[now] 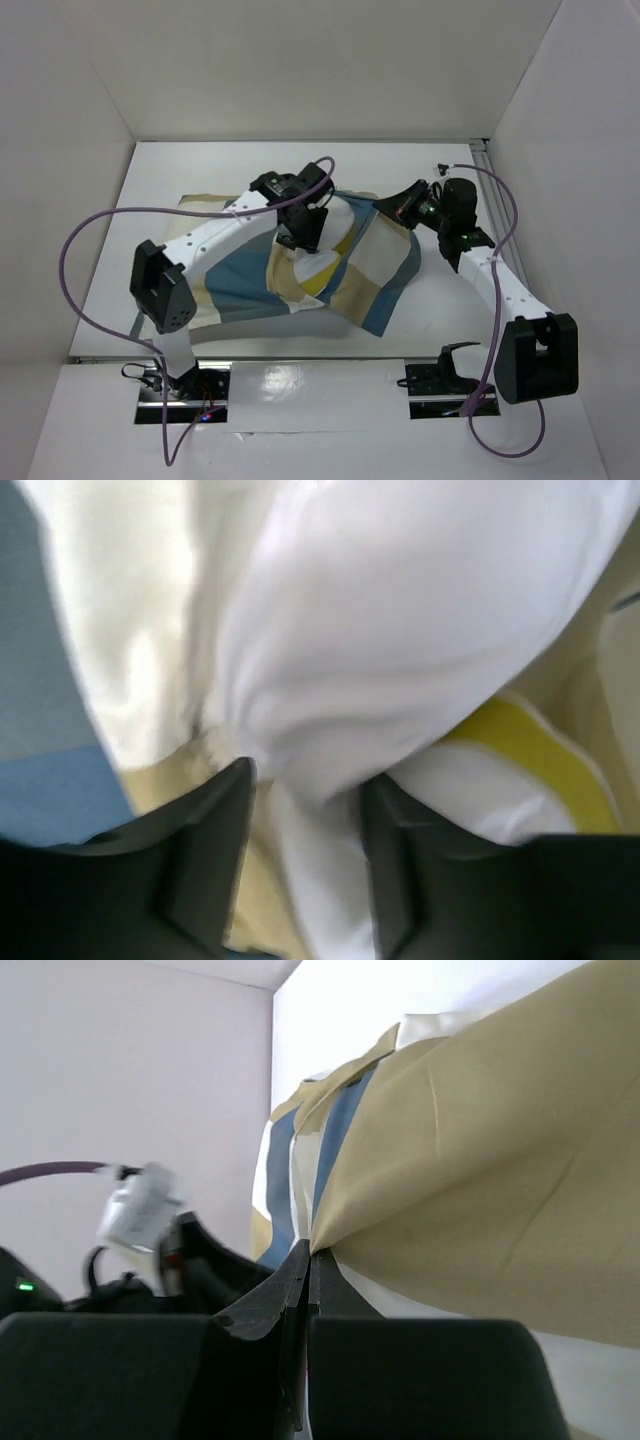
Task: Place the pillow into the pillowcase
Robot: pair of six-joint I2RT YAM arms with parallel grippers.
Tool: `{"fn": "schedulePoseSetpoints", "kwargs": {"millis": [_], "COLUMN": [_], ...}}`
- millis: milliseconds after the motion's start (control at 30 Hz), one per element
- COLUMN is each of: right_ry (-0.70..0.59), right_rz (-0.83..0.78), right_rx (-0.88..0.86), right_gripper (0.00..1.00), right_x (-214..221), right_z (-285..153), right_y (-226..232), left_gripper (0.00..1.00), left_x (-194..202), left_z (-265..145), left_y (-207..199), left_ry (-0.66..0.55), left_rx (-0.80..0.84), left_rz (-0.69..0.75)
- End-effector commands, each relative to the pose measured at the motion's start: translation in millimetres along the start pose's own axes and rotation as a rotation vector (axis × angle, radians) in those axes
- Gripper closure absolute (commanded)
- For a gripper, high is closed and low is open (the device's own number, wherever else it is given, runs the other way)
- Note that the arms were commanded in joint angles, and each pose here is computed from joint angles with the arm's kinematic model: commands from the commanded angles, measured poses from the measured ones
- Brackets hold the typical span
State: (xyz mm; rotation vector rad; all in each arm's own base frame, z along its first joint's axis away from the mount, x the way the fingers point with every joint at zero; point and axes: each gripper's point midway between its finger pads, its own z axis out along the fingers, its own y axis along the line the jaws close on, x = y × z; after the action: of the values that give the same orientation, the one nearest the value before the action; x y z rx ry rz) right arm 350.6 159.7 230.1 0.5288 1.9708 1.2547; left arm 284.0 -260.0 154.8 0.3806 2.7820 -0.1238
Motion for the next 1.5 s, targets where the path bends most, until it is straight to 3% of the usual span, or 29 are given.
{"fn": "schedulePoseSetpoints", "kwargs": {"millis": [0, 100, 167, 233, 300, 367, 400, 433, 467, 567, 667, 767, 800, 833, 900, 1067, 1233, 1333, 1467], "right_ry": [-0.18, -0.154, -0.149, -0.13, -0.113, -0.087, -0.072, -0.072, -0.054, -0.022, 0.011, 0.075, 0.091, 0.095, 0.097, 0.201, 0.266, 0.243, 0.235], "right_rz": [-0.142, -0.19, -0.202, -0.191, -0.195, -0.215, -0.208, -0.208, -0.22, -0.228, -0.251, -0.288, -0.323, -0.346, -0.391, -0.417, -0.453, -0.531, -0.595], "right_rx": [-0.105, -0.107, -0.097, -0.086, -0.084, -0.096, -0.09, -0.09, -0.097, -0.088, -0.091, -0.086, -0.084, -0.093, -0.03, 0.109, 0.209, 0.178, 0.122], "right_gripper": [1.0, 1.0, 1.0, 1.0, 1.0, 1.0, 1.0, 1.0, 1.0, 1.0, 1.0, 1.0, 1.0, 1.0, 1.0, 1.0, 1.0, 1.0, 1.0], "right_x": [-54.8, -52.7, -53.3, -50.4, -47.9, -43.3, -40.9, -40.8, -37.5, -32.9, -26.2, -16.8, -15.5, -18.5, -23.2, -10.9, -7.5, -17.7, -29.6], "right_z": [-9.3, -11.0, -9.1, -6.3, -3.7, -0.8, 3.2, 3.2, 6.3, 12.3, 14.9, 13.3, 11.4, 8.2, 0.2, -15.1, -17.0, -18.8, -7.5], "right_y": [47.2, 52.1, 49.8, 44.5, 41.2, 43.2, 42.4, 42.4, 44.0, 42.0, 48.2, 52.3, 52.8, 62.9, 63.2, 40.9, 21.7, 37.0, 52.0], "left_gripper": [0.45, 0.58, 0.6, 0.38, 0.22, 0.29, 0.36, 0.49, 0.54, 0.55, 0.55, 0.62, 0.69, 0.9, 1.0, 1.0, 1.0, 1.0, 1.0], "left_x": [12.2, 7.2, 7.4, 1.7, 2.8, 7.6, 8.4, 10.4, 14.9, 5.0, -10.5, -25.7, -29.6, -33.1, -43.1, -66.0, -131.1, -160.1, -169.0], "left_z": [-36.8, -29.7, -37.3, -46.5, -46.6, -34.1, -28.4, -24.7, -17.7, -6.6, 14.1, 40.2, 58.1, 66.6, 93.5, 121.2, 119.2, 123.6, 138.2], "left_y": [28.4, 37.5, 30.6, 13.6, 14.4, 19.9, 18.4, 13.3, 8.6, -19.3, -32.0, -33.1, -32.7, -34.0, -23.4, 7.0, 33.3, 37.0, 57.7], "left_ry": [-0.002, 0.0, -0.009, -0.038, -0.039, -0.005, 0.006, 0.022, 0.044, 0.024, 0.03, 0.011, 0.02, 0.021, 0.042, 0.006, -0.142, -0.178, -0.154], "left_rx": [0.016, 0.078, 0.199, 0.342, 0.36, 0.352, 0.359, 0.387, 0.415, 0.503, 0.512, 0.48, 0.458, 0.457, 0.423, 0.365, 0.247, 0.248, 0.125], "left_rz": [-0.065, -0.123, -0.122, -0.1, -0.107, -0.128, -0.128, -0.127, -0.127, -0.097, -0.115, -0.151, -0.156, -0.147, -0.179, -0.345, -0.484, -0.509, -0.534]}}
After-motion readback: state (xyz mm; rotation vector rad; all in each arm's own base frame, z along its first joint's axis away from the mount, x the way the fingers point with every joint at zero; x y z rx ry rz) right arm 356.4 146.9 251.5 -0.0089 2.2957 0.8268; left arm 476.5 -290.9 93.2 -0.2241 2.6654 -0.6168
